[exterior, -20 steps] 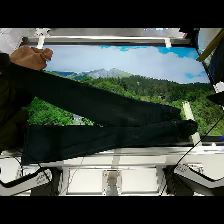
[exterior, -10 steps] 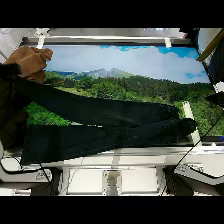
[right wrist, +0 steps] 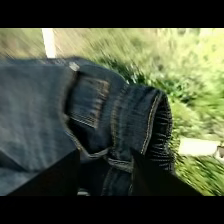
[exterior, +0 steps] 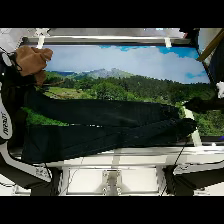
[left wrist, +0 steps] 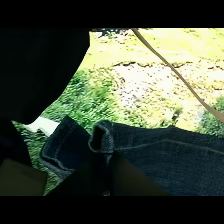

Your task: Fold the clothes and pants, and hang the long-sleeved shirts on hangers.

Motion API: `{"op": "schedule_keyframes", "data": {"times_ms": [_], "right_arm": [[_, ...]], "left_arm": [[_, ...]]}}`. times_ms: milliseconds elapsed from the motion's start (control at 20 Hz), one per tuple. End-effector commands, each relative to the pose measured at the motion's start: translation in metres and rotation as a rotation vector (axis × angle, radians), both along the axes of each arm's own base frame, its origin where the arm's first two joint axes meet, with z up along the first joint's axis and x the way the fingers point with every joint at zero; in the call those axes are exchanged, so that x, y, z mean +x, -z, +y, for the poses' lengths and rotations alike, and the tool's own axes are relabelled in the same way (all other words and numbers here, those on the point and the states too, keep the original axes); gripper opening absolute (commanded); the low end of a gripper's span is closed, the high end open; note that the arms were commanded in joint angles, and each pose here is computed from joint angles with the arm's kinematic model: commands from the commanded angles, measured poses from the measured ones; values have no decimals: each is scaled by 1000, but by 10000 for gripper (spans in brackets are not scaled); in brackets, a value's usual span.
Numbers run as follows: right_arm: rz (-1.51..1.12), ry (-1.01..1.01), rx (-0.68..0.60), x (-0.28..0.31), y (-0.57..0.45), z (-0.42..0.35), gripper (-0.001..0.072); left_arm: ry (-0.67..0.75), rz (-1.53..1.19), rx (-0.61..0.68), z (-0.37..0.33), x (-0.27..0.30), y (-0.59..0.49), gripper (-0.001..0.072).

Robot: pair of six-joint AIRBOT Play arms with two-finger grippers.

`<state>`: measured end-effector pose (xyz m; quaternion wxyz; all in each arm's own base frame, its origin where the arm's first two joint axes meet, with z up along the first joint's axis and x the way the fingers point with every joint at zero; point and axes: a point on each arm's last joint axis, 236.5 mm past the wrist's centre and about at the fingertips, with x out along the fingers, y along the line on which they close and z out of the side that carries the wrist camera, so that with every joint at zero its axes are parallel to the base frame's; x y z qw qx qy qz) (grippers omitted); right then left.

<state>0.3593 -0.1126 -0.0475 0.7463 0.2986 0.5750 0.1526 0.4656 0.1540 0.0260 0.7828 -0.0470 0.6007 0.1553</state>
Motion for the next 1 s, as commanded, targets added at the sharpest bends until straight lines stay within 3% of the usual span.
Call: {"op": "schedule_keyframes", "data": {"times_ms": [0, 250, 450, 550, 650, 950], "right_arm": [[103, -61, -24, -7, 43, 8, 440], [74, -29, -60, 5, 50, 2, 449], [-18, -18, 27, 27, 39, 19, 446], [-66, -49, 60, 31, 29, 26, 199], [-70, -51, 67, 31, 26, 28, 37], [-119, -90, 83, 24, -25, 20, 35]], "left_arm": [[-5, 24, -4, -1, -2, 7, 15], [-5, 24, -4, -1, -2, 7, 15], [-5, 24, -5, -1, -2, 7, 15], [-5, 25, -5, -2, -2, 7, 15], [-6, 31, -6, -2, -4, 7, 15], [-15, -31, 50, 7, -13, -35, 15]]}}
